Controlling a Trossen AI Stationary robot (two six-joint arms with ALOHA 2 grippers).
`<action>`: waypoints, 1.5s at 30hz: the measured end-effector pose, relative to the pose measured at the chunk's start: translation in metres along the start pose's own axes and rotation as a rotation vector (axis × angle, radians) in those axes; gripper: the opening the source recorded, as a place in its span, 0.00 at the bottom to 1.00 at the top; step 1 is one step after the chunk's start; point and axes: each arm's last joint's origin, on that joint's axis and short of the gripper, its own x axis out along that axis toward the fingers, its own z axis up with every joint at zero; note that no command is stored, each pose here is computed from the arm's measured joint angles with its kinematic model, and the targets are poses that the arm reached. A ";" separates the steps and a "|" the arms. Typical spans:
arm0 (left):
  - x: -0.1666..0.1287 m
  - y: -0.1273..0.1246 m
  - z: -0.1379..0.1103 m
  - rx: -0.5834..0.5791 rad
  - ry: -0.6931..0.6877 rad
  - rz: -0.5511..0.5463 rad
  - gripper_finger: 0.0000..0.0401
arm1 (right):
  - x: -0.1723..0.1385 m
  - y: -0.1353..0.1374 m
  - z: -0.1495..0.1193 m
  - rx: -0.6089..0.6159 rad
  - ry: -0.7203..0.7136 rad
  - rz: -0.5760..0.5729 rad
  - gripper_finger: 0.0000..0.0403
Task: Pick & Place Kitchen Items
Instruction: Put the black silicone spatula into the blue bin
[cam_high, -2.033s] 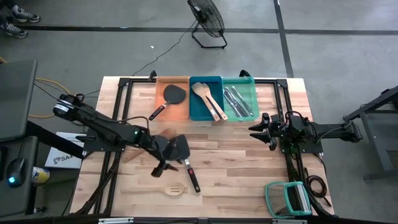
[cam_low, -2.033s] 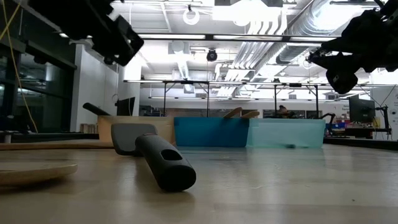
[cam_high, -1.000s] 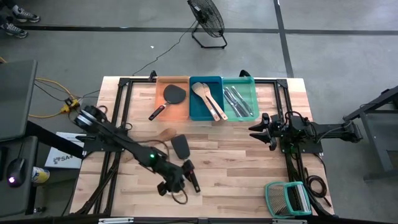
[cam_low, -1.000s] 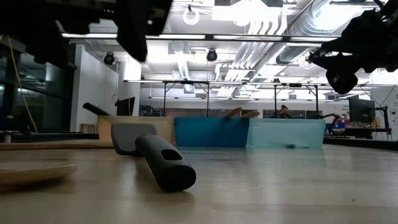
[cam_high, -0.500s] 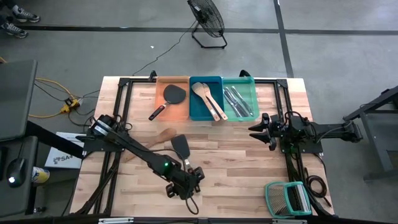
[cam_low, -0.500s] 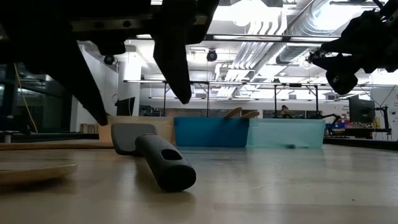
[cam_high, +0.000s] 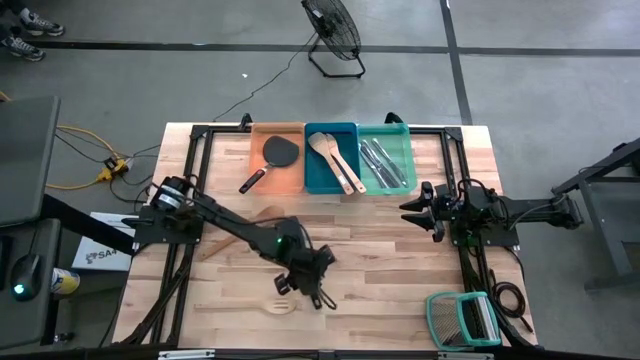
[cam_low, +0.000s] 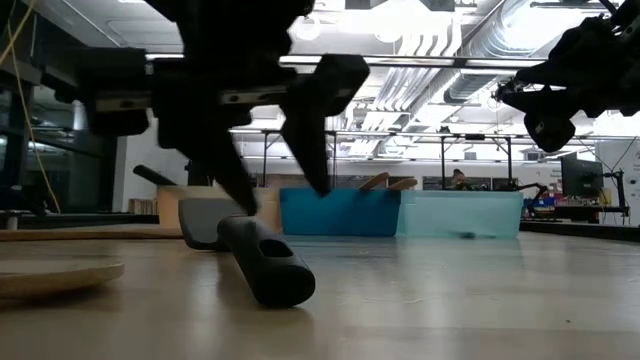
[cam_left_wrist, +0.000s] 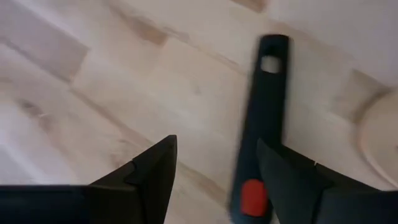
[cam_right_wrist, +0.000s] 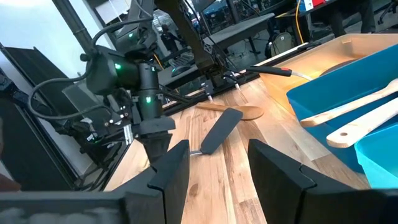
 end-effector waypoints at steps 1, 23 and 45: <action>0.000 -0.001 -0.001 0.011 0.006 -0.013 0.53 | 0.000 0.000 0.000 0.000 0.000 0.000 0.39; 0.029 -0.019 -0.003 0.098 0.058 -0.105 0.53 | 0.001 -0.001 -0.001 0.000 0.014 -0.005 0.39; 0.026 -0.025 -0.005 -0.049 0.044 -0.211 0.26 | 0.001 -0.001 -0.002 0.000 0.019 -0.010 0.39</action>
